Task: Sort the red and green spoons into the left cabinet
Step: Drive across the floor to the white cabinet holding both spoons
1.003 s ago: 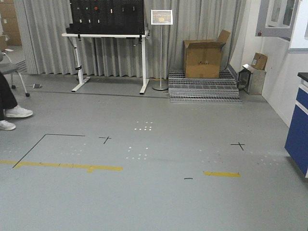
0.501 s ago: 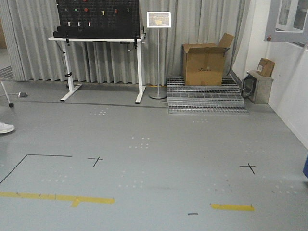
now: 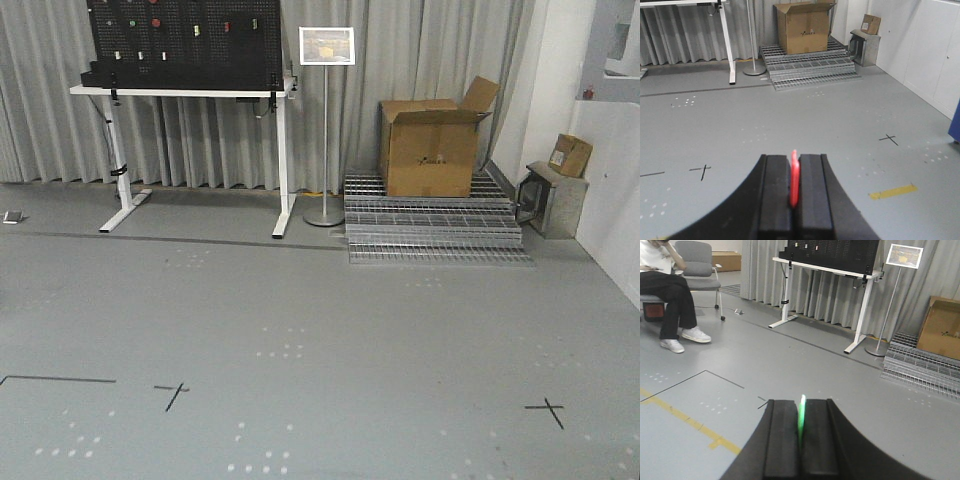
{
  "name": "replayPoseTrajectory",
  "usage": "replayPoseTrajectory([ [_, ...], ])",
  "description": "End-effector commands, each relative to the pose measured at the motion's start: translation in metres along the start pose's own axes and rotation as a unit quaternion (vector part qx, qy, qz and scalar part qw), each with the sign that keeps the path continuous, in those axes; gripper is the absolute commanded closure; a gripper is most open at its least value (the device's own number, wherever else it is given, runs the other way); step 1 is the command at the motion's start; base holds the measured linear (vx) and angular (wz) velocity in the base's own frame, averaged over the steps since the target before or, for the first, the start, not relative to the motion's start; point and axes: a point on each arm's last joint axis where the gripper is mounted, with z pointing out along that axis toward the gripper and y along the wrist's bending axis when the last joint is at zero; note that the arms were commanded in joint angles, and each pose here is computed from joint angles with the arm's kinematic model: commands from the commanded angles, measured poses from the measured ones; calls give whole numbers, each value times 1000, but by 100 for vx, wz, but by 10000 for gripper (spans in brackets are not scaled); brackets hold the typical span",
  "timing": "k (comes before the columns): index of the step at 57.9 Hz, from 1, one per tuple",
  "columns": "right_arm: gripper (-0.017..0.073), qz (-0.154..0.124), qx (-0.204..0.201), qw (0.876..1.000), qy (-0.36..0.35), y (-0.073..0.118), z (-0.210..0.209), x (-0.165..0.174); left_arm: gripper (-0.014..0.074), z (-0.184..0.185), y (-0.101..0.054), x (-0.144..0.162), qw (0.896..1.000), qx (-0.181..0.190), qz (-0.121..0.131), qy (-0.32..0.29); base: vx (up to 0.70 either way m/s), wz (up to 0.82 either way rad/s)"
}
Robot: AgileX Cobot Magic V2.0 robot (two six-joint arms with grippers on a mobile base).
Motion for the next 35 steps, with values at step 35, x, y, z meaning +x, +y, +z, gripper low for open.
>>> replayPoseTrajectory([
  [35, 562, 5, 23, 999, -34, -5, -2, -13, 600, -1, -1, -15, 999, 3, -7, -48, 64, -2],
])
